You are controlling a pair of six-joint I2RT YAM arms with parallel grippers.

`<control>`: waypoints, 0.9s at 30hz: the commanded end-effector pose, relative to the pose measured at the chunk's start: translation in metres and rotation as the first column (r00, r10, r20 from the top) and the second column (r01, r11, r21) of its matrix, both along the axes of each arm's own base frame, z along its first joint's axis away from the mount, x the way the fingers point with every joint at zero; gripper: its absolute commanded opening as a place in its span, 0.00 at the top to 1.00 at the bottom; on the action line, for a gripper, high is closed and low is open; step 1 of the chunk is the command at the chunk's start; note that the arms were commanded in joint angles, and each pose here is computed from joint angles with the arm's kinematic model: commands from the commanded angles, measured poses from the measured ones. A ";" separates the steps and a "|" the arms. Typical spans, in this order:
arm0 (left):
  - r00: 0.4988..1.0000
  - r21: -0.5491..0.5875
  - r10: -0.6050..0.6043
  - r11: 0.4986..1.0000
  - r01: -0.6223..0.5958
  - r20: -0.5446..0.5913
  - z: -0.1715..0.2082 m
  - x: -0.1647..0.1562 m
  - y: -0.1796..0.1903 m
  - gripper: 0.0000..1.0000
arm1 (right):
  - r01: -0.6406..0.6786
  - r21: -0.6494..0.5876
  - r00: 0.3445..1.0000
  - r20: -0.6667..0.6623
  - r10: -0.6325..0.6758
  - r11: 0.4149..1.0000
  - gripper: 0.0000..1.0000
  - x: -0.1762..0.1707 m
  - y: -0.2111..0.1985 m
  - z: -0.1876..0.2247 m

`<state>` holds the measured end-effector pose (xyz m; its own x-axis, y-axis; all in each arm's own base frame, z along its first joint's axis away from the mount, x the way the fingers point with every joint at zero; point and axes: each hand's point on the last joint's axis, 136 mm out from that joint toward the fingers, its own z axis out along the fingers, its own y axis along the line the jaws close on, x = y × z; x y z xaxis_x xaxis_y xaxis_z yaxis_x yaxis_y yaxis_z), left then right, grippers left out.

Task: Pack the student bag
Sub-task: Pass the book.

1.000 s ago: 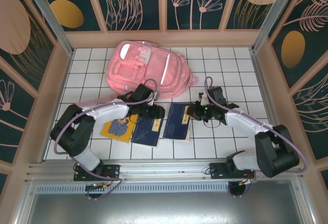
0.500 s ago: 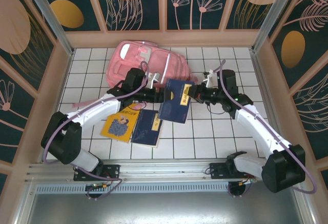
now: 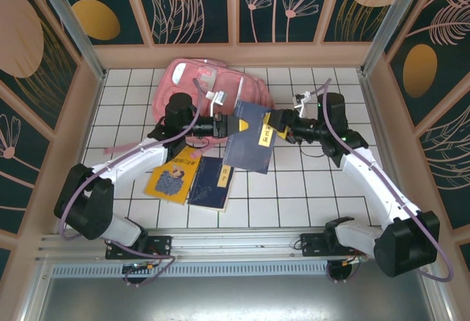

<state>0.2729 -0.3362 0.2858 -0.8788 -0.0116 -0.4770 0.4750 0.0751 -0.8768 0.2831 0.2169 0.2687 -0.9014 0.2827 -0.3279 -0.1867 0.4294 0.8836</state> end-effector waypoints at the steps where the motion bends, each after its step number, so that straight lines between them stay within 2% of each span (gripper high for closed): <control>1: 0.993 -0.134 -0.021 0.990 0.037 0.119 0.058 -0.014 0.005 1.00 | 0.075 0.026 0.994 0.077 -0.077 0.997 0.11 0.007 -0.009 0.025; 4: 0.990 -0.233 0.068 0.972 -0.037 0.126 0.089 -0.006 0.010 1.00 | 0.101 0.105 0.988 0.105 -0.112 0.989 0.05 0.004 -0.005 0.030; 6: 0.978 -0.301 0.171 0.945 -0.129 0.117 0.108 0.006 0.018 1.00 | 0.107 0.187 0.983 0.125 -0.132 0.977 0.02 0.001 0.001 0.040; 8: 0.955 -0.382 0.281 0.896 -0.226 0.095 0.131 0.017 0.030 1.00 | 0.092 0.282 0.974 0.172 -0.144 0.955 0.01 -0.006 0.010 0.057; 12: 0.885 -0.525 0.464 0.763 -0.376 0.041 0.170 0.033 0.059 1.00 | 0.053 0.391 0.945 0.278 -0.173 0.919 0.01 -0.019 0.028 0.092; 16: 0.847 -0.599 0.531 0.677 -0.428 -0.006 0.184 0.040 0.074 1.00 | 0.077 0.500 0.915 0.309 -0.261 0.863 0.02 -0.021 0.027 0.112; 21: 0.870 -0.634 0.490 0.654 -0.412 -0.059 0.183 0.041 0.067 1.00 | 0.057 0.598 0.910 0.298 -0.288 0.799 0.06 -0.012 0.037 0.132; 25: 0.870 -0.621 0.487 0.657 -0.426 -0.082 0.174 0.040 0.062 1.00 | 0.027 0.618 0.893 0.338 -0.297 0.786 0.15 -0.007 0.049 0.150; 27: 0.861 -0.609 0.501 0.655 -0.447 -0.093 0.170 0.041 0.063 1.00 | 0.026 0.620 0.877 0.363 -0.316 0.784 0.24 -0.004 0.049 0.159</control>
